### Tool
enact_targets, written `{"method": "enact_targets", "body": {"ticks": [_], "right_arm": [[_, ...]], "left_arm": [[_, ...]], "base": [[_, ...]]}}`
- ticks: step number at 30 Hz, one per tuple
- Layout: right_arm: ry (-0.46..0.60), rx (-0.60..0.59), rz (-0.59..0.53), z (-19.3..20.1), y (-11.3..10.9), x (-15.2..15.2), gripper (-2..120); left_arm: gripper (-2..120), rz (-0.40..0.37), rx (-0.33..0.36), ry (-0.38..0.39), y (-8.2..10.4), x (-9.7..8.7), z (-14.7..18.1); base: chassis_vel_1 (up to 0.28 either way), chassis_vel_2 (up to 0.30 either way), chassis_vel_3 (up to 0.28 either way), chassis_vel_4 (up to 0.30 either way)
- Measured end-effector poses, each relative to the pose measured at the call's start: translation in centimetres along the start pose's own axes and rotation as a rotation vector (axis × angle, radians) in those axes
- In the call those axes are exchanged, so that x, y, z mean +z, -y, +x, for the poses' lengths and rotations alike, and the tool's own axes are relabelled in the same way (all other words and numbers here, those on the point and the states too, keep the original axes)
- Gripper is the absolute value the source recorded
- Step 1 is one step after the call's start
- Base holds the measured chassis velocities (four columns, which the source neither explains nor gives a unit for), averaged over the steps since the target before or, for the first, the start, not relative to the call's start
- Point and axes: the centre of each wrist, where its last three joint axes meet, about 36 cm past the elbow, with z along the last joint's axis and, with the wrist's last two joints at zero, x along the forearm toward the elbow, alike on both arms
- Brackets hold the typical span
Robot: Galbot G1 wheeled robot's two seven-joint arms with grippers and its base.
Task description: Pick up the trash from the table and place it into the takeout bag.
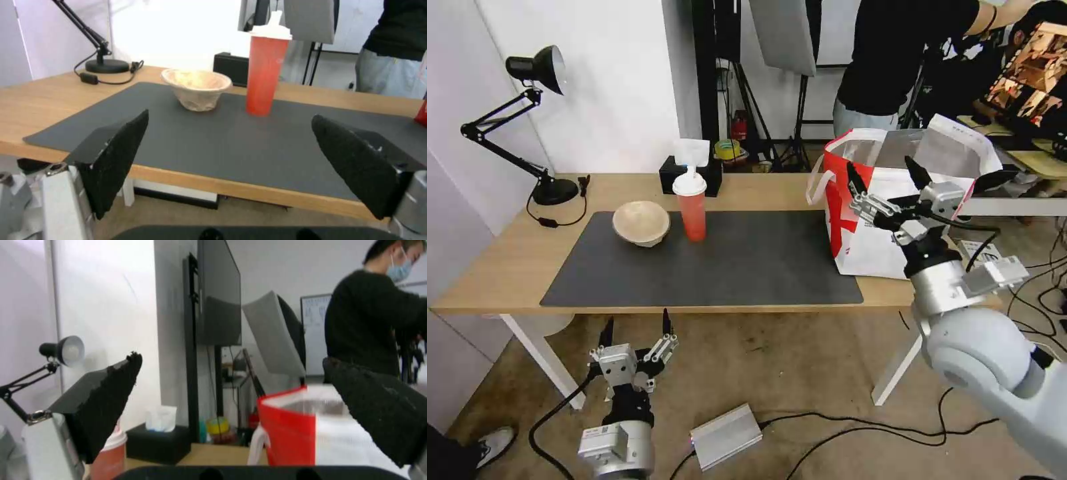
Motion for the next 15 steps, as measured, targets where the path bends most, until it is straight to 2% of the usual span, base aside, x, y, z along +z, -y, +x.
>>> {"method": "enact_targets", "body": {"ticks": [15], "right_arm": [[-0.071,0.055,-0.034,5.9,-2.2,3.5,100]], "left_arm": [[96,0.003,0.007,-0.010,0.2,0.2,0.2]], "base": [[0.000,0.000,0.000,0.000]]}}
